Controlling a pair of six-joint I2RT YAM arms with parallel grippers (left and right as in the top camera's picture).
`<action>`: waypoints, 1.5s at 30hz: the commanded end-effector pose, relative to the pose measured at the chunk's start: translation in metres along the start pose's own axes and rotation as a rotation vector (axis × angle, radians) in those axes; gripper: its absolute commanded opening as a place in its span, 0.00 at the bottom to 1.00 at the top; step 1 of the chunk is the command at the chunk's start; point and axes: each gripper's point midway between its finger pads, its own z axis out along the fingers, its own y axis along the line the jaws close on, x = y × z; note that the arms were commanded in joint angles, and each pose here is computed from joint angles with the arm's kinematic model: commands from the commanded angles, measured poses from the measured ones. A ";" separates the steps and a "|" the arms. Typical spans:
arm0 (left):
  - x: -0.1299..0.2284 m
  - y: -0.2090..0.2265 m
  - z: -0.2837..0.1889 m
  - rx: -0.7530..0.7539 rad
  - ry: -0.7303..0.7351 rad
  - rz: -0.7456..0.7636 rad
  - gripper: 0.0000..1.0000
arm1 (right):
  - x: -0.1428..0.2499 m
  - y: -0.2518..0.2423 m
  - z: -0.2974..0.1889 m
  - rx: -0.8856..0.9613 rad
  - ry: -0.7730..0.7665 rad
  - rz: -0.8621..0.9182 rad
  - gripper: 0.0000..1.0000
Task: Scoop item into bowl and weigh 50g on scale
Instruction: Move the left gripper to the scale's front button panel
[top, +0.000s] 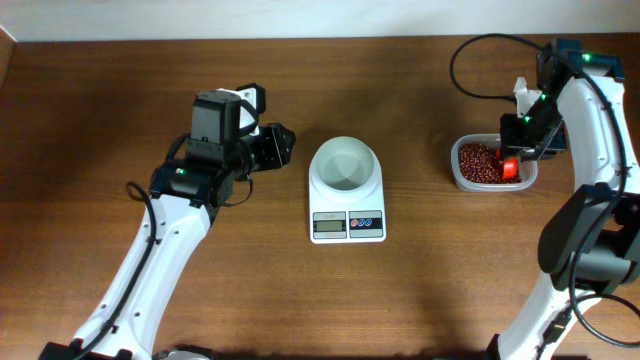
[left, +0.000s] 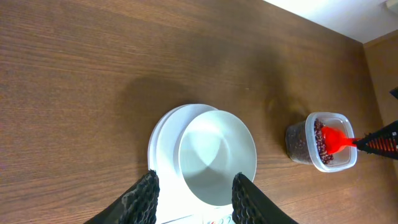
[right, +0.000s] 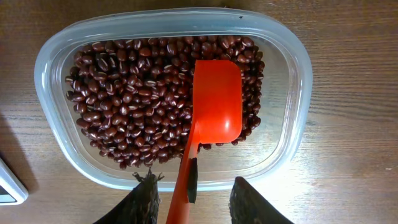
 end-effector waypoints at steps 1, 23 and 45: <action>-0.005 -0.003 -0.001 0.003 -0.011 0.022 0.41 | -0.001 0.000 0.004 -0.004 0.008 0.012 0.38; -0.004 -0.003 -0.001 0.002 -0.010 0.045 0.40 | -0.014 0.003 0.026 0.003 -0.039 -0.003 0.04; 0.106 -0.099 0.024 0.078 0.196 0.730 0.00 | -0.016 0.003 0.026 0.006 -0.051 -0.003 0.14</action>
